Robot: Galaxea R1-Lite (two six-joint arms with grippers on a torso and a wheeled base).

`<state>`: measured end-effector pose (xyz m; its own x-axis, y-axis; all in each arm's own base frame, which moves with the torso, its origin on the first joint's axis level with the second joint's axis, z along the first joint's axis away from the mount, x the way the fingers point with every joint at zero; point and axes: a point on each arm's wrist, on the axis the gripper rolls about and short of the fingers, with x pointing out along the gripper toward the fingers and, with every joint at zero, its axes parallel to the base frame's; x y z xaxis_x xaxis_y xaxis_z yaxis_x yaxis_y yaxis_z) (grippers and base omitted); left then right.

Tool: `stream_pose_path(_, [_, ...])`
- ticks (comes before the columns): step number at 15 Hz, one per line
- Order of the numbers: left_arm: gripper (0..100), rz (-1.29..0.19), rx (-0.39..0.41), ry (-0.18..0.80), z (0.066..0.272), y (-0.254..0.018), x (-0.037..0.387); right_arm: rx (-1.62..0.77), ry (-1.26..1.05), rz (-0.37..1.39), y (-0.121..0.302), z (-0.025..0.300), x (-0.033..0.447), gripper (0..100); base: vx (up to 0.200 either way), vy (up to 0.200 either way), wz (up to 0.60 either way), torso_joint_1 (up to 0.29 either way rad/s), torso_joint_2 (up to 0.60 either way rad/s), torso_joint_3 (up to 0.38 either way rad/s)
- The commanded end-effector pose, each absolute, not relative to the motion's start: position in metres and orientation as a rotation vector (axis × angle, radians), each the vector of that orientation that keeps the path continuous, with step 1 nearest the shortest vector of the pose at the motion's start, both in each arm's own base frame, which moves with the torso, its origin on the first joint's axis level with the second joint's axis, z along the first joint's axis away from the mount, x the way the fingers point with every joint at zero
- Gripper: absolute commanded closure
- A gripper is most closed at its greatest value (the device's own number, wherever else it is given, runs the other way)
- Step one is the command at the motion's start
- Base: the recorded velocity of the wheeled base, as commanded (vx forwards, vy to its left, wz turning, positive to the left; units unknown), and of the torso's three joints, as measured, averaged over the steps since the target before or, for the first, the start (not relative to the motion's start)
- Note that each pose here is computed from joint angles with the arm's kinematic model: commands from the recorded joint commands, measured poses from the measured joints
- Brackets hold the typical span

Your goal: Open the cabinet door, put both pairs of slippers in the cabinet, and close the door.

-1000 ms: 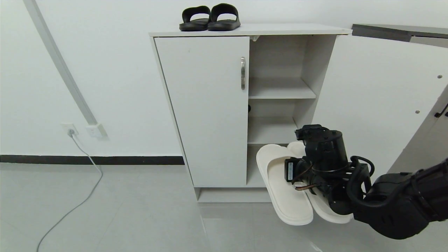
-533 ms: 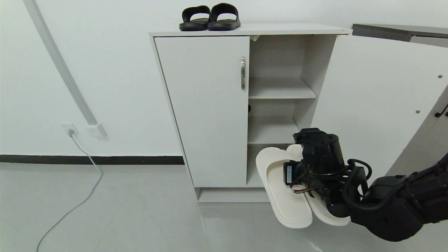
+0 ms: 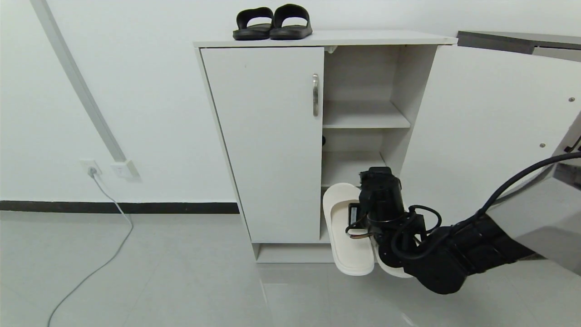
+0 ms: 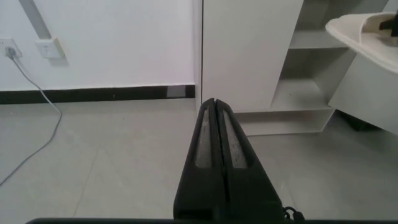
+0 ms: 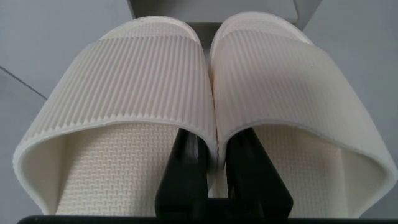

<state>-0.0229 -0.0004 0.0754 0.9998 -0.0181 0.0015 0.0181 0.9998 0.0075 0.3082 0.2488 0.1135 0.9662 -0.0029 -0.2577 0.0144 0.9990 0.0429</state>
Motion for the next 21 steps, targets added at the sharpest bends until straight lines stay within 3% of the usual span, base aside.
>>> stream_pose_path(1, [100, -0.018, 0.009, 0.003, 0.075, 0.0, -0.023, 0.016, 0.289, -0.018, 0.259, 0.09, 0.318, 100, 0.0, -0.2, 0.0, 0.002, 0.0, 0.002])
stream_pose_path(4, [100, -0.017, 0.008, 0.001, 0.076, 0.0, -0.023, 0.012, 0.289, -0.016, 0.265, 0.085, 0.319, 100, 0.0, -0.2, 0.0, 0.002, 0.0, 0.004])
stream_pose_path(21, [100, -0.017, 0.008, 0.003, 0.075, 0.0, -0.023, -0.011, 0.244, 0.06, 0.281, 0.075, 0.313, 100, 0.0, 0.0, 0.0, 0.0, 0.0, 0.0])
